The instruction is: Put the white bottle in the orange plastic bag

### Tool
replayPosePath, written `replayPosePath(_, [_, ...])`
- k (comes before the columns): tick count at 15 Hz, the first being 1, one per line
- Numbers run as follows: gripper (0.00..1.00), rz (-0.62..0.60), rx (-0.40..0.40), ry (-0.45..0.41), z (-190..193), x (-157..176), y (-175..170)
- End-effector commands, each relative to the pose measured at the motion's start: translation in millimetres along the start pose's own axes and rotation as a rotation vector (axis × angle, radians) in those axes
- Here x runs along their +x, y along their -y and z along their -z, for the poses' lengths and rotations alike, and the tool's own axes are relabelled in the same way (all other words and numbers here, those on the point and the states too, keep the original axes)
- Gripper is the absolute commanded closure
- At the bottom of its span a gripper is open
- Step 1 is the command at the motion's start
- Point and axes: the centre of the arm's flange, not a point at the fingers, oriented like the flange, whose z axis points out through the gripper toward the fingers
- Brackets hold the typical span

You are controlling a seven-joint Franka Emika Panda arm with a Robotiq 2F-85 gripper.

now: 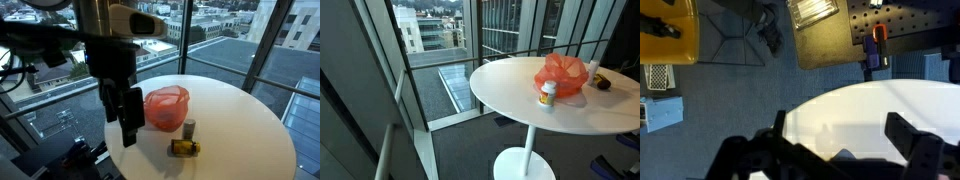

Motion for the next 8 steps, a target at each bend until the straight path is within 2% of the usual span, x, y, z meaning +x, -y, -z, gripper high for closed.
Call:
replayPosePath(1, [0.0, 0.0, 0.0, 0.0, 0, 0, 0])
replayPosePath(5, [0.0, 0.0, 0.0, 0.0, 0, 0, 0])
replayPosePath(8, [0.0, -0.028, 0.013, -0.017, 5, 12, 2])
